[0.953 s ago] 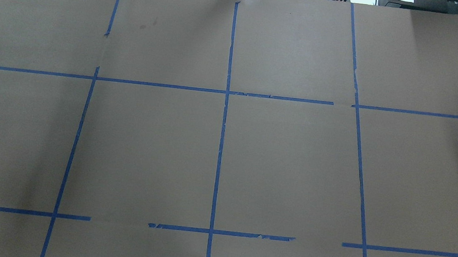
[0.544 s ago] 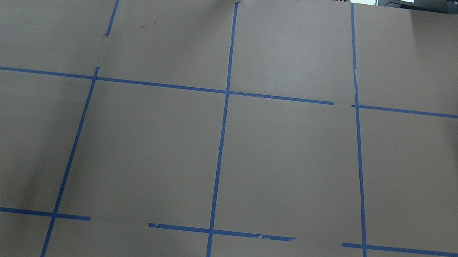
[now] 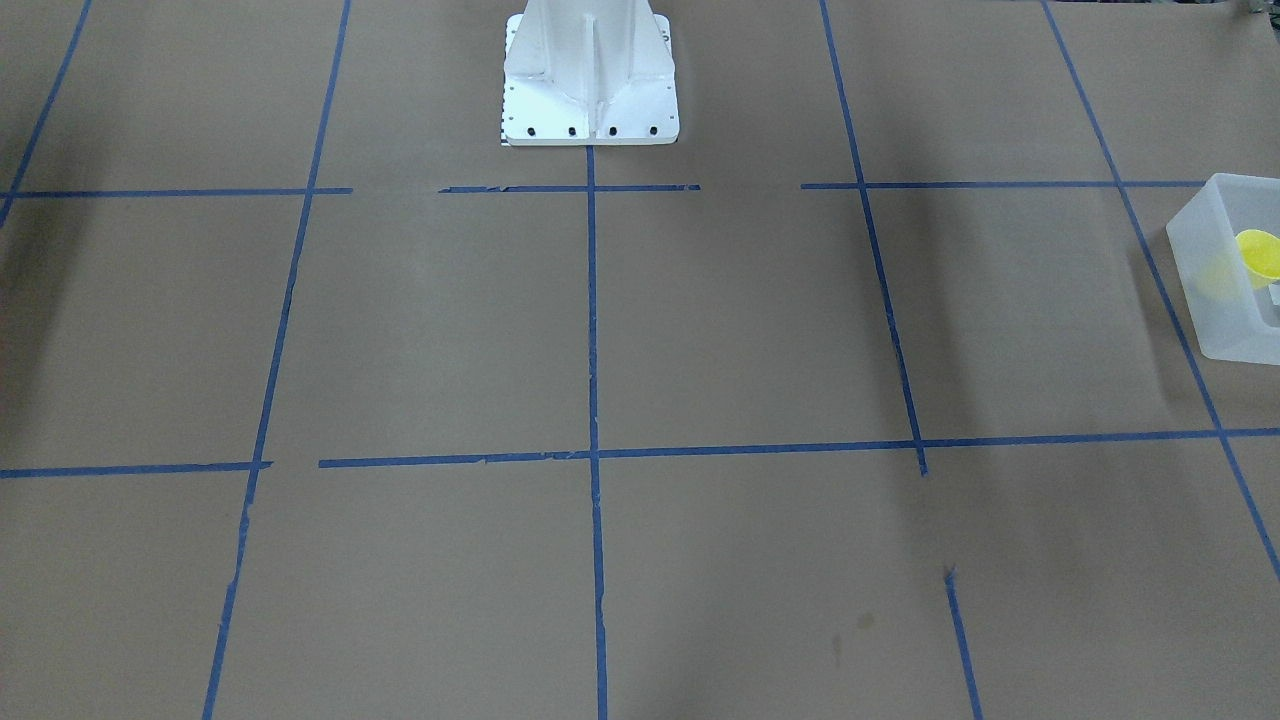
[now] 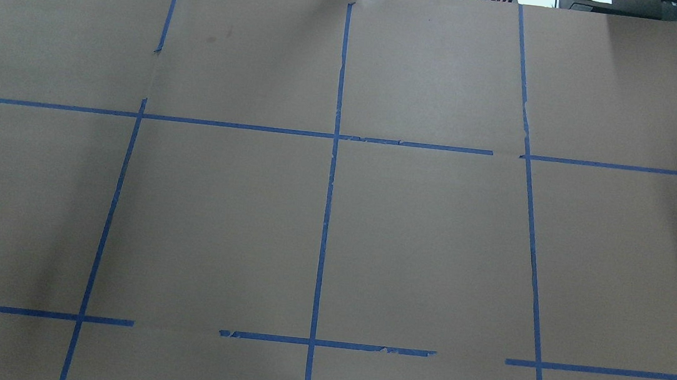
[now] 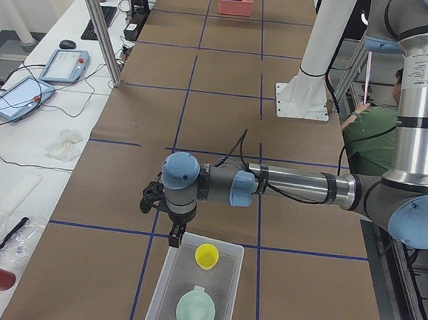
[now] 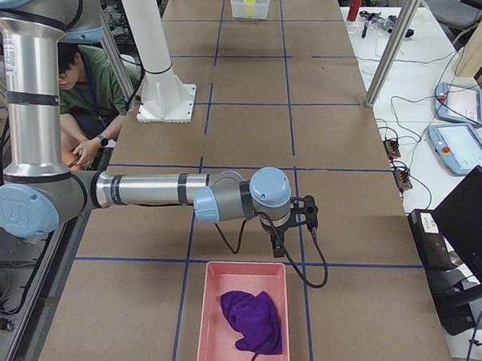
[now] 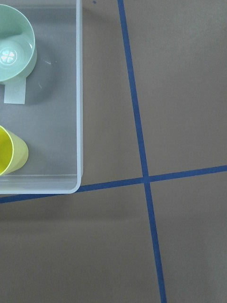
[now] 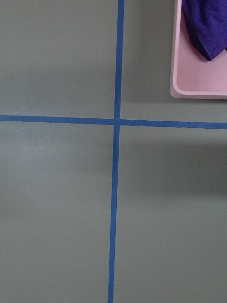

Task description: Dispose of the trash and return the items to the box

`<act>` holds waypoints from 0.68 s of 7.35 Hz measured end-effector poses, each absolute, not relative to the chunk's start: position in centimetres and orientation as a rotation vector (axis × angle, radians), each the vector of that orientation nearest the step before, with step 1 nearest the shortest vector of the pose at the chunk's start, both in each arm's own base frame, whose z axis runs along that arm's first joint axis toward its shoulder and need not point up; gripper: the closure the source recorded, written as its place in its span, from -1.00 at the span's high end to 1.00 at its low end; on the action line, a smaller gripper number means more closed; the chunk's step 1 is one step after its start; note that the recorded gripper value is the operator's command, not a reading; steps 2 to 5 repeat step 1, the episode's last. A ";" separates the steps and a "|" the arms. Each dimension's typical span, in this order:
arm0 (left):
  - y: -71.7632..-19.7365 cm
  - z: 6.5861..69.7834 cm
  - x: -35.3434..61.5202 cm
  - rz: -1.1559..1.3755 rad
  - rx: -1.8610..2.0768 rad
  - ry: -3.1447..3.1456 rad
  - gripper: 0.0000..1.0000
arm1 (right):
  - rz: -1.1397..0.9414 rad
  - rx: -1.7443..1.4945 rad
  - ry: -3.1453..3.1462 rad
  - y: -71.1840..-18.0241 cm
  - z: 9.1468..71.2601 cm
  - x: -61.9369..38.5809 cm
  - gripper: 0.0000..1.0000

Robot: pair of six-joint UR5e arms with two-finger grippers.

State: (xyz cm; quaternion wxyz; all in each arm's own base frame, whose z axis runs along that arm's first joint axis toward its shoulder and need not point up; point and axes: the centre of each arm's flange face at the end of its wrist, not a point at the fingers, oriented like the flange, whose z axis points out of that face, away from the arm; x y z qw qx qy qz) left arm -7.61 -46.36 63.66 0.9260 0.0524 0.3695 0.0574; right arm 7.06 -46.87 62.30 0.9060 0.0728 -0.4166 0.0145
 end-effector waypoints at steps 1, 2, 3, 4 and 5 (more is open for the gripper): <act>-46.4 63.6 -7.6 0.118 0.110 0.758 1.00 | 0.031 0.148 -0.859 -46.8 62.4 7.1 1.00; -46.4 63.6 -7.6 0.118 0.110 0.758 1.00 | 0.031 0.148 -0.859 -46.8 62.4 7.1 1.00; -46.4 63.6 -7.6 0.118 0.110 0.758 1.00 | 0.031 0.148 -0.859 -46.8 62.4 7.1 1.00; -46.4 63.6 -7.6 0.118 0.110 0.758 1.00 | 0.031 0.148 -0.859 -46.8 62.4 7.1 1.00; -46.4 63.6 -7.6 0.118 0.110 0.758 1.00 | 0.031 0.148 -0.859 -46.8 62.4 7.1 1.00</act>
